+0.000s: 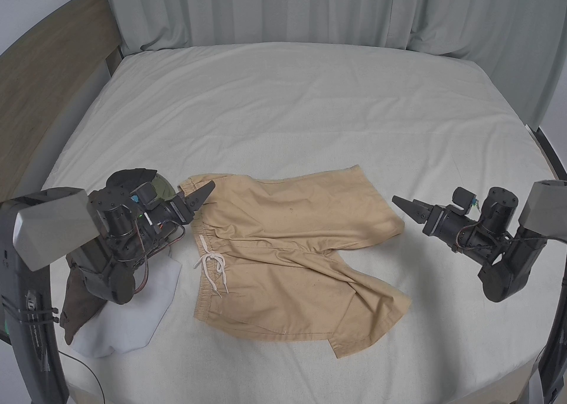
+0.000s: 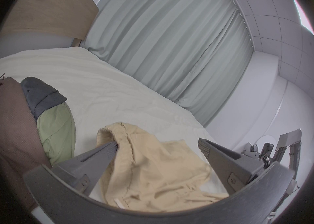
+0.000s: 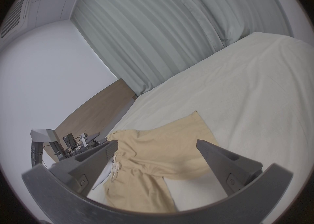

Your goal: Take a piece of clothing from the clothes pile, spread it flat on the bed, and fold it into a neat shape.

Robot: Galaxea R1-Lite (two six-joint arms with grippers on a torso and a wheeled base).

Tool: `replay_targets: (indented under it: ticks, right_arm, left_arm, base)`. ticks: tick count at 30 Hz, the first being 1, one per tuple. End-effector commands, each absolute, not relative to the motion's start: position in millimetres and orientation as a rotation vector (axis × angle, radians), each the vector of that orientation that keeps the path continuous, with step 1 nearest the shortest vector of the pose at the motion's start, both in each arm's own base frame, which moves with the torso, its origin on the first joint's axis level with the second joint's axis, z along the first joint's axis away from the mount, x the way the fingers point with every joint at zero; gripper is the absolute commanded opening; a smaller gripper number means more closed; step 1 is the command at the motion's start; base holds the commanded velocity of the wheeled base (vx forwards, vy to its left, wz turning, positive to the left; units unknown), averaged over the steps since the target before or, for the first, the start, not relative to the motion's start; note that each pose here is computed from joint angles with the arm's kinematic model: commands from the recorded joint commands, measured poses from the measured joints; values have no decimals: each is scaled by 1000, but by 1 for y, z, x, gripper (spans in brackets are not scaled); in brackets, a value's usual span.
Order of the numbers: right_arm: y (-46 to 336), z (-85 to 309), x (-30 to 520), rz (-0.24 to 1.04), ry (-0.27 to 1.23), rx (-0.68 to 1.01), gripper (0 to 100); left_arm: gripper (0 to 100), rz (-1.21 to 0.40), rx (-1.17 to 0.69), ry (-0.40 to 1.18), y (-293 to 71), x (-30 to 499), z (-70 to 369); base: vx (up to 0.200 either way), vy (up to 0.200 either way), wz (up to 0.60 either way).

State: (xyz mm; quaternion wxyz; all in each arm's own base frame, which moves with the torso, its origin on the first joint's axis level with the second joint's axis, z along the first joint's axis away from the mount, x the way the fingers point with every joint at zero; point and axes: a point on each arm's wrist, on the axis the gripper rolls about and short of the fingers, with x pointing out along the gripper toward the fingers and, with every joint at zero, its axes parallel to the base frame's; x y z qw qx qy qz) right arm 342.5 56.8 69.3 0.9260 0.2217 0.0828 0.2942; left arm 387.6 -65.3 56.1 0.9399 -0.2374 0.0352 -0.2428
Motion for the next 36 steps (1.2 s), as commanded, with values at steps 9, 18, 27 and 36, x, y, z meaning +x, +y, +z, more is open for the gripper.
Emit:
replay_targets:
  ticks: [9,18,27,36]
  right_arm:
    - [59,107,261,651,183,430,100]
    - [60,90,241,652,273,396,100]
    - [62,85,235,658,304,399,100]
    - [63,84,231,663,316,398,100]
  left_arm:
    - [100,-607,-457,78,-42,299,119]
    - [100,-679,-399,119,-41,279,114]
    - [100,-706,-245,147,-32,276,94]
    - [100,-754,-224,179,-29,264,89]
  base:
    - [0,0,0]
    - [0,0,0]
    - [0,0,0]
    - [0,0,0]
